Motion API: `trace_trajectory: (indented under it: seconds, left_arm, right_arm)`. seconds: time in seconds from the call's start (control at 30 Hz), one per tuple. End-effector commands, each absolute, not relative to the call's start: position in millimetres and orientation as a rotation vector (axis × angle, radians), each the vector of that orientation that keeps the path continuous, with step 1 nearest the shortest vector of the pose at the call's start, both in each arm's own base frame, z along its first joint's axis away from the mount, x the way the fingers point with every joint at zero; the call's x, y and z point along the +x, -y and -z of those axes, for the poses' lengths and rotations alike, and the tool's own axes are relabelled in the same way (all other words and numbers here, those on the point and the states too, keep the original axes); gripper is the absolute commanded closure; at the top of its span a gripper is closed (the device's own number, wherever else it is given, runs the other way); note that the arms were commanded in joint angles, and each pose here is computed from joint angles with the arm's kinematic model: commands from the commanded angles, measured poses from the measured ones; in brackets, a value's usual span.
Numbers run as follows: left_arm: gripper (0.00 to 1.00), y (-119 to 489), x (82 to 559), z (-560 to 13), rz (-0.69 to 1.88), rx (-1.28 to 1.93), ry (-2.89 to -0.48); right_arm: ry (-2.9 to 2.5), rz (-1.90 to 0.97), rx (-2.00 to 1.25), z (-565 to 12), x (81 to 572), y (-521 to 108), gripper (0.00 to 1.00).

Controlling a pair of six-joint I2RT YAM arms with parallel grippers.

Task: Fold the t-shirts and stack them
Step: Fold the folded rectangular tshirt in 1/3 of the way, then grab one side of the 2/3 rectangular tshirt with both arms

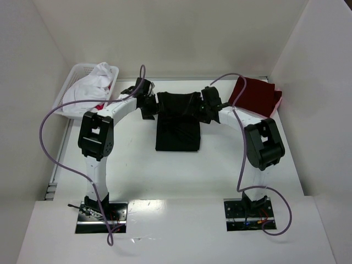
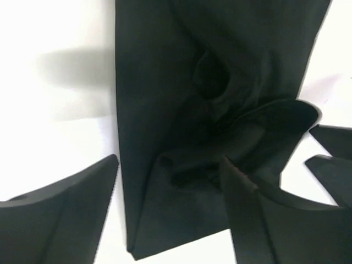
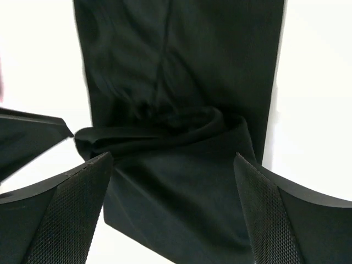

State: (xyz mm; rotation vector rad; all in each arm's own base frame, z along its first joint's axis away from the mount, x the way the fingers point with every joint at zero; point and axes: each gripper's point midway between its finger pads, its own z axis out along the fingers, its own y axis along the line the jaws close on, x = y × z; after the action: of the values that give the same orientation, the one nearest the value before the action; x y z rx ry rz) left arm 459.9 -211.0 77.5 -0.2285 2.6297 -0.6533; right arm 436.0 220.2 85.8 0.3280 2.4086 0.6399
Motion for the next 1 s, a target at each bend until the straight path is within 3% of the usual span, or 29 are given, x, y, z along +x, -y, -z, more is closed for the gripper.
trace_trajectory:
  seconds: [0.0,0.1,0.27,0.33,0.47,0.53,0.7,0.97]
  left_arm:
    - [0.15,209,482,-125,0.706,-0.171,-2.482]
    - [0.15,205,474,-143,0.738,-0.151,-2.451]
    - [0.33,218,431,-160,0.906,-0.065,-2.404]
    - [0.36,222,413,-154,0.934,-0.047,-2.431]
    - [0.14,225,370,-123,0.953,-0.039,-2.54]
    - [0.09,218,355,-108,0.932,-0.095,-2.595]
    - [0.09,207,325,-77,0.891,-0.174,-2.699]
    - [0.23,207,309,-53,0.923,-0.206,-2.755]
  right_arm:
    - [-2.189,-0.627,0.327,-159,468,-204,0.04]
    - [-2.157,-0.638,0.323,-176,461,-201,0.05]
    - [-2.202,-0.674,0.328,-161,430,-198,0.27]
    - [-2.217,-0.688,0.335,-157,416,-195,0.28]
    - [-2.339,-0.688,0.354,-119,370,-187,0.19]
    - [-2.378,-0.688,0.347,-109,354,-186,0.17]
    - [-2.456,-0.706,0.322,-87,316,-193,0.17]
    - [-2.575,-0.714,0.248,-59,291,-214,0.3]
